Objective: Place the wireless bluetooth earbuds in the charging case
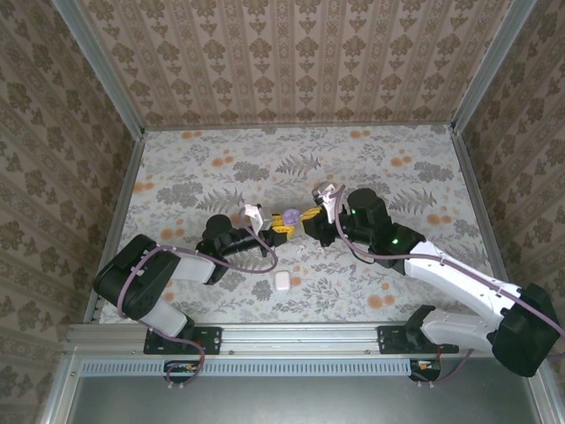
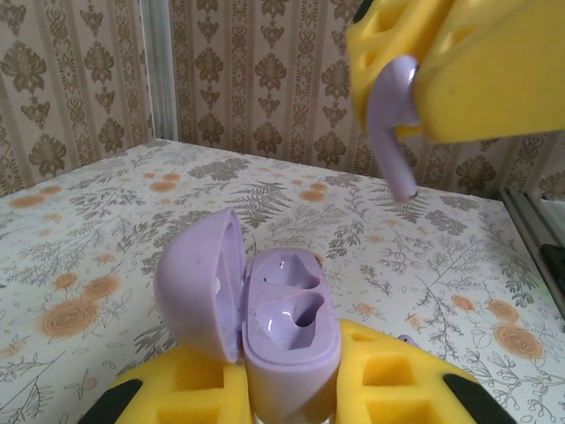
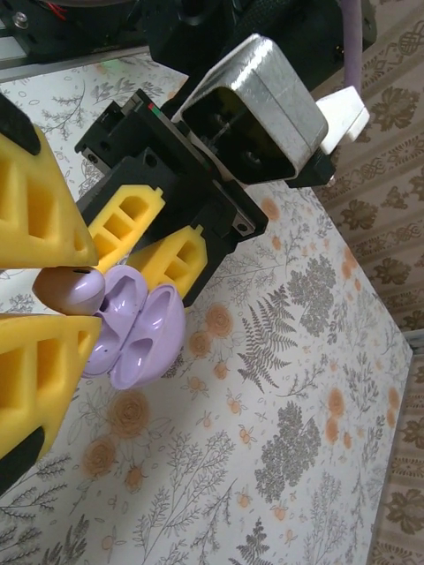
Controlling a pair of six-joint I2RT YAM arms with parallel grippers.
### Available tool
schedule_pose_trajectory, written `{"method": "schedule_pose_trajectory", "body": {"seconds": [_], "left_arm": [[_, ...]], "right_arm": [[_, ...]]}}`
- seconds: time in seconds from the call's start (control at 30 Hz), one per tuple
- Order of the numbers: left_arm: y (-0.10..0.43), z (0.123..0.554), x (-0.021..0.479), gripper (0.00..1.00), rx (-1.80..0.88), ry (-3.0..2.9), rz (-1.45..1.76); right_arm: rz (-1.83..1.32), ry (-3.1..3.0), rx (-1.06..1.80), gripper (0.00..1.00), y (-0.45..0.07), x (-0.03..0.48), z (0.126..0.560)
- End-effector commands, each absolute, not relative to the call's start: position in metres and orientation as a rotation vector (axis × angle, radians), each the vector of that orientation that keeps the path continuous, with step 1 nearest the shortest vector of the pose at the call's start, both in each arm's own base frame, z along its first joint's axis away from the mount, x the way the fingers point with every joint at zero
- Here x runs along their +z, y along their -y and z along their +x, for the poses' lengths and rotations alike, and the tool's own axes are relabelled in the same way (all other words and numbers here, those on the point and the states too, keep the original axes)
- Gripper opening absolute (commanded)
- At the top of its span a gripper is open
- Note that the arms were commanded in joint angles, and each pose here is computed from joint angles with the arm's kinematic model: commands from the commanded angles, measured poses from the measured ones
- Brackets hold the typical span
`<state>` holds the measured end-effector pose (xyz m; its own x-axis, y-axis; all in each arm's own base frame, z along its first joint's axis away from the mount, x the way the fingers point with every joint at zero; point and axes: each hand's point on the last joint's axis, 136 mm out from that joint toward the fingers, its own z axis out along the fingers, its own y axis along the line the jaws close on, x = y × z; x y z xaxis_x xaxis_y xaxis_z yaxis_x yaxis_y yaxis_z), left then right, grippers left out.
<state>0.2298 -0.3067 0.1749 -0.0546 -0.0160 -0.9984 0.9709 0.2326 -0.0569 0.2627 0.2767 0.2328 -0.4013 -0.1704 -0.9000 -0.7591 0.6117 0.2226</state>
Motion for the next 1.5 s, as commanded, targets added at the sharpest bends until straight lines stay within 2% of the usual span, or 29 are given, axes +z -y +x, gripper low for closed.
{"method": "schedule_pose_trajectory", "body": {"seconds": [0.0, 1.47], "left_arm": [[0.311, 0.223, 0.198, 0.1, -1.073, -1.227, 1.043], [0.309, 0.226, 0.213, 0.11, -1.092, -1.23, 0.987]], "right_arm": [[-0.764, -1.828, 0.792, 0.15, -0.288, 0.253, 0.268], [-0.775, -1.904, 0.732, 0.15, -0.297, 0.222, 0.281]]}}
